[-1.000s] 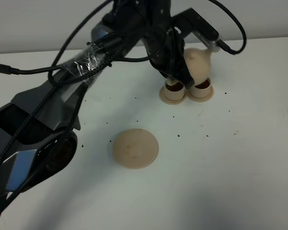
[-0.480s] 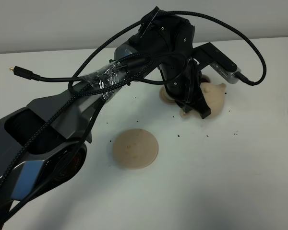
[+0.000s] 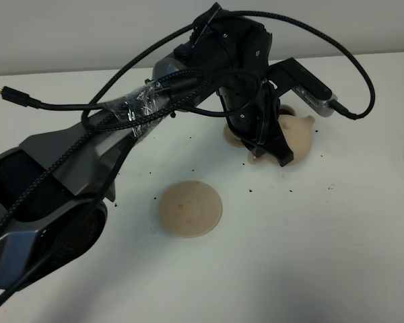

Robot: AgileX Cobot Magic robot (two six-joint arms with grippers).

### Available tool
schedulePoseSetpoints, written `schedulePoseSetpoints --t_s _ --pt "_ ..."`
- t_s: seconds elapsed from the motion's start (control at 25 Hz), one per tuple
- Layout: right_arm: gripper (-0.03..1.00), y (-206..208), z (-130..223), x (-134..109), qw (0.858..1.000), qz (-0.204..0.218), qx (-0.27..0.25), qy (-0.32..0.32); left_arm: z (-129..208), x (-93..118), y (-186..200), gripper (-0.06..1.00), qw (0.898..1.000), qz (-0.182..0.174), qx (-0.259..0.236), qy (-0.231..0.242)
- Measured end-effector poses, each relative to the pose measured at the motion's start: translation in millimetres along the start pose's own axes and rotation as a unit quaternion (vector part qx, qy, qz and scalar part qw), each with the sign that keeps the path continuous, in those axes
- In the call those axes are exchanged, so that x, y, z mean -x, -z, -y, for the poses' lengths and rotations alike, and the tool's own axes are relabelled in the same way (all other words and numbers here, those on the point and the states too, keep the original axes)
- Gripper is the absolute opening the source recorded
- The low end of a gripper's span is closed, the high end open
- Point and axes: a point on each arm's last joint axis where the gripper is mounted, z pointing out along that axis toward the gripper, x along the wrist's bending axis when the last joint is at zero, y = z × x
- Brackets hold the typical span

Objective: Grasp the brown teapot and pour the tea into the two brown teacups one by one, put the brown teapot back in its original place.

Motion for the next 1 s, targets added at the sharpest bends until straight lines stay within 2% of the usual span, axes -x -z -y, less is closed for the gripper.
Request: schedulePoseSetpoints --t_s 0.16,0.4,0.56,0.76,1.0 --pt "0.31 0 0 0 1.000 0.000 0.000 0.000 7 1 27 0.15 1.000 -0.013 0.010 0.017" --pt "0.31 0 0 0 1.000 0.000 0.000 0.000 48 4 46 0.15 0.997 -0.043 -0.045 0.055" --pt "0.31 0 0 0 1.000 0.000 0.000 0.000 82 12 51 0.15 0.992 -0.046 -0.085 0.084" --pt "0.31 0 0 0 1.000 0.000 0.000 0.000 125 22 39 0.15 0.983 -0.044 -0.129 0.125" --pt "0.31 0 0 0 1.000 0.000 0.000 0.000 158 15 23 0.15 0.977 -0.045 -0.106 0.182"
